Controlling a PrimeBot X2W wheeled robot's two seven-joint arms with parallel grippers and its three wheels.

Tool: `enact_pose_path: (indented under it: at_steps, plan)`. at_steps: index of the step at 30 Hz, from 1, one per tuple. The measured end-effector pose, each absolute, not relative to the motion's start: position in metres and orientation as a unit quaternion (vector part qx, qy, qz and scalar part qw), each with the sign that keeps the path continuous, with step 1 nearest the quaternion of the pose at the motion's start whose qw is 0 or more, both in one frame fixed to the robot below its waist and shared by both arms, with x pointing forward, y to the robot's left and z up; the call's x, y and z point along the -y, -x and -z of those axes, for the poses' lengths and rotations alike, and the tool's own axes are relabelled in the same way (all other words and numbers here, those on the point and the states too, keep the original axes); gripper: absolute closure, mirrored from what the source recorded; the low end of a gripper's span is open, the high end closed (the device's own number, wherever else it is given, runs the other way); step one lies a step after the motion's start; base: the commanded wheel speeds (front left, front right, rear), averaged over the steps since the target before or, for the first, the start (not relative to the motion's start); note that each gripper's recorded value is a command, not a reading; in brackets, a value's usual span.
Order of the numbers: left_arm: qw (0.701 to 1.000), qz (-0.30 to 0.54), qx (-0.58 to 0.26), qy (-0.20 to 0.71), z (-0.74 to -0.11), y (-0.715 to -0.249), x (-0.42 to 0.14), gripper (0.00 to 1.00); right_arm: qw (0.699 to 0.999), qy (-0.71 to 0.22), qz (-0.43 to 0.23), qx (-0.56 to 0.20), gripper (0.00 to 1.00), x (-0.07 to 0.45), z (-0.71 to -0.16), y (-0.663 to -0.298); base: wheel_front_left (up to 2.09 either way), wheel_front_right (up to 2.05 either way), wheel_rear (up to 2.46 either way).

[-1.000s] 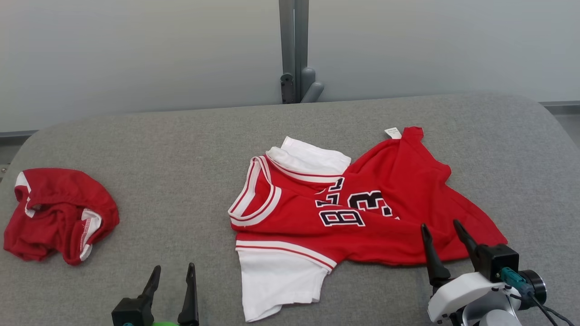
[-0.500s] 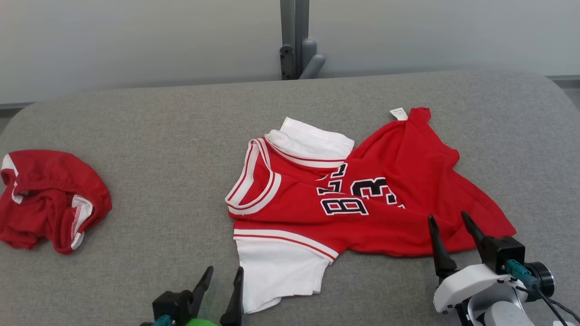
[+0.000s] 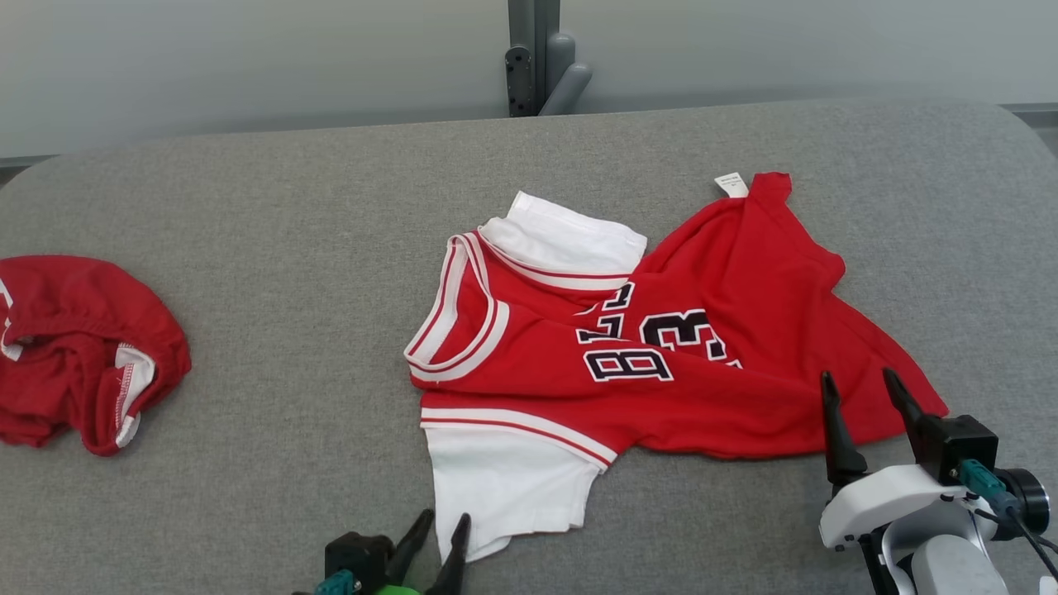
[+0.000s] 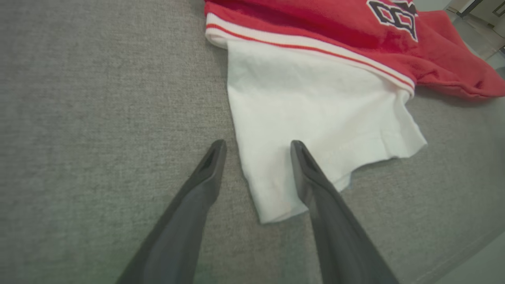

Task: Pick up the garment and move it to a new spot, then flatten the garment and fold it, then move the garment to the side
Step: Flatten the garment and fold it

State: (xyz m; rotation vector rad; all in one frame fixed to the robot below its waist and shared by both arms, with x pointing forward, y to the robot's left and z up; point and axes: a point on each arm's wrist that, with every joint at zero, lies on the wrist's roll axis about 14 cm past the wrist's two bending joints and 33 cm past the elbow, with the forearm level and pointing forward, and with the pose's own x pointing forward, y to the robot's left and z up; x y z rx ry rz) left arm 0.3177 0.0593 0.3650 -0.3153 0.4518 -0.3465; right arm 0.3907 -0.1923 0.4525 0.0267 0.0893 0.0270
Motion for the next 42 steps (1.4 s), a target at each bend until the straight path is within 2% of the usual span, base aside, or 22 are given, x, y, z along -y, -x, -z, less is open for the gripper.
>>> enact_pose_path:
  at_steps: [1,7,18,24,33,34,35,36,37,42]
  plan:
    - [0.947,0.172,-0.224,0.153,-0.364,-0.318,-0.059,1.0,0.999,-0.013,-0.012,-0.044,0.0,0.194,-0.453,-0.391,0.0,0.0,0.0]
    - [0.946,0.188,-0.222,0.145,-0.366,-0.319,-0.052,1.0,0.999,-0.012,-0.004,-0.044,0.0,0.199,-0.453,-0.391,0.0,0.0,0.0]
    - [0.976,0.066,-0.171,0.115,-0.383,-0.345,-0.13,1.0,0.998,-0.015,0.013,-0.067,0.0,0.209,-0.439,-0.384,0.0,0.0,0.0]
    - [0.978,0.043,-0.174,0.109,-0.379,-0.34,-0.148,1.0,0.994,-0.015,0.02,-0.109,0.0,0.213,-0.414,-0.374,0.0,0.0,0.0]
    - [0.975,0.057,-0.18,0.116,-0.376,-0.338,-0.137,1.0,0.982,-0.024,0.024,-0.186,0.0,0.211,-0.369,-0.348,0.0,0.0,0.0]
    - [0.975,0.06,-0.18,0.113,-0.375,-0.338,-0.136,1.0,0.982,-0.026,0.023,-0.187,0.04,0.21,-0.369,-0.349,0.0,0.0,0.0]
    - [0.975,0.062,-0.18,0.112,-0.375,-0.338,-0.135,1.0,0.982,-0.028,0.022,-0.188,0.38,0.209,-0.369,-0.35,0.0,0.0,0.0]
    - [0.975,0.062,-0.18,0.112,-0.375,-0.338,-0.135,1.0,0.982,-0.032,0.021,-0.187,0.64,0.208,-0.369,-0.352,0.0,0.0,0.0]
    - [0.975,0.062,-0.18,0.112,-0.375,-0.338,-0.135,1.0,0.982,-0.032,0.021,-0.187,1.0,0.208,-0.369,-0.352,0.0,0.0,0.0]
    - [0.982,0.061,-0.143,0.112,-0.396,-0.349,-0.14,1.0,0.987,-0.06,0.021,-0.149,1.0,0.203,-0.39,-0.365,0.0,0.0,0.0]
